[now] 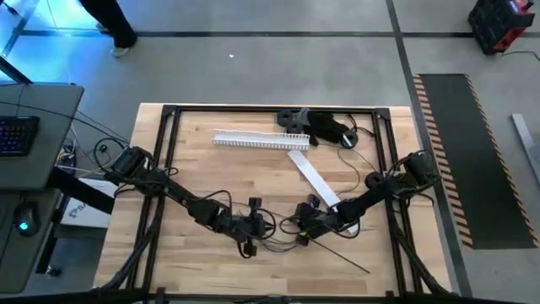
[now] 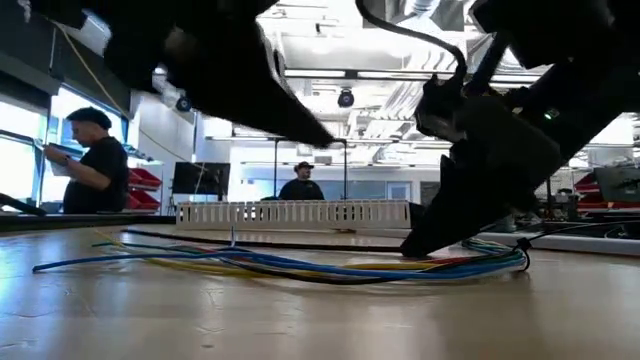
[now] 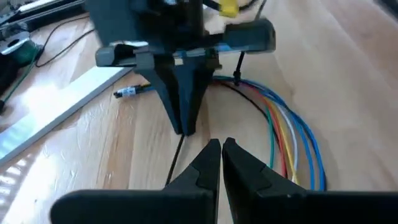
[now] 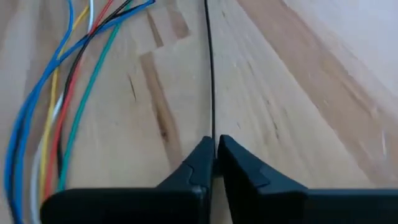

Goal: Ziptie cables
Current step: Wrap the wire cables with the black zip tie

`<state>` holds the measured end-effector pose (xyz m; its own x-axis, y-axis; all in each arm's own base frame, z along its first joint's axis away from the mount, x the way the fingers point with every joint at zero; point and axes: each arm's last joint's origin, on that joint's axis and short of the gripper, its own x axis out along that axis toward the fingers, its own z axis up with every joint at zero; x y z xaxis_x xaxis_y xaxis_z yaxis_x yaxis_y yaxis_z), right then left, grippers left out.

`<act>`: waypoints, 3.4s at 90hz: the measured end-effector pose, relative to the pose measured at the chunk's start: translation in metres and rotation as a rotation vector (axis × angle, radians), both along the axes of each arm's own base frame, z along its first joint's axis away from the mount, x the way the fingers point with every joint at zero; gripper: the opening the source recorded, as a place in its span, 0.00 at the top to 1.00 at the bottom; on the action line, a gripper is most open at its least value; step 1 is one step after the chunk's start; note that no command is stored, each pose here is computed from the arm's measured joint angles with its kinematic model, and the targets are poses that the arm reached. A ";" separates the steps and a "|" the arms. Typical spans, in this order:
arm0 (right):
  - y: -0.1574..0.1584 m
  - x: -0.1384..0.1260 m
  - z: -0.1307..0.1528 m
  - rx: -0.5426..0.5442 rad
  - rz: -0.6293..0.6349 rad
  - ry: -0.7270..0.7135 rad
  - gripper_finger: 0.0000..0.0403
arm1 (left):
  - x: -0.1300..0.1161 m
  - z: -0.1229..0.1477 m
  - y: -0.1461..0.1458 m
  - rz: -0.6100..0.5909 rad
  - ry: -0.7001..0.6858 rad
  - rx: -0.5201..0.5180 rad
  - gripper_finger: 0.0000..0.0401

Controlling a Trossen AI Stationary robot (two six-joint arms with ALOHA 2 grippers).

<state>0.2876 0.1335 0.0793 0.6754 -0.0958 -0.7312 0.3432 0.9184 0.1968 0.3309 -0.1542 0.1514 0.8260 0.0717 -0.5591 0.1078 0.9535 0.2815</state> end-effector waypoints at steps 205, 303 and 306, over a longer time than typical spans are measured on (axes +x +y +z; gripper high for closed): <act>-0.020 0.016 0.042 0.288 -0.049 -0.144 1.00 | 0.024 -0.065 0.011 0.069 -0.038 0.465 0.70; -0.018 0.019 0.046 0.326 -0.037 -0.184 1.00 | 0.026 -0.070 0.022 0.068 0.005 0.413 0.72; -0.018 0.019 0.046 0.326 -0.037 -0.184 1.00 | 0.026 -0.070 0.022 0.072 0.005 0.410 0.74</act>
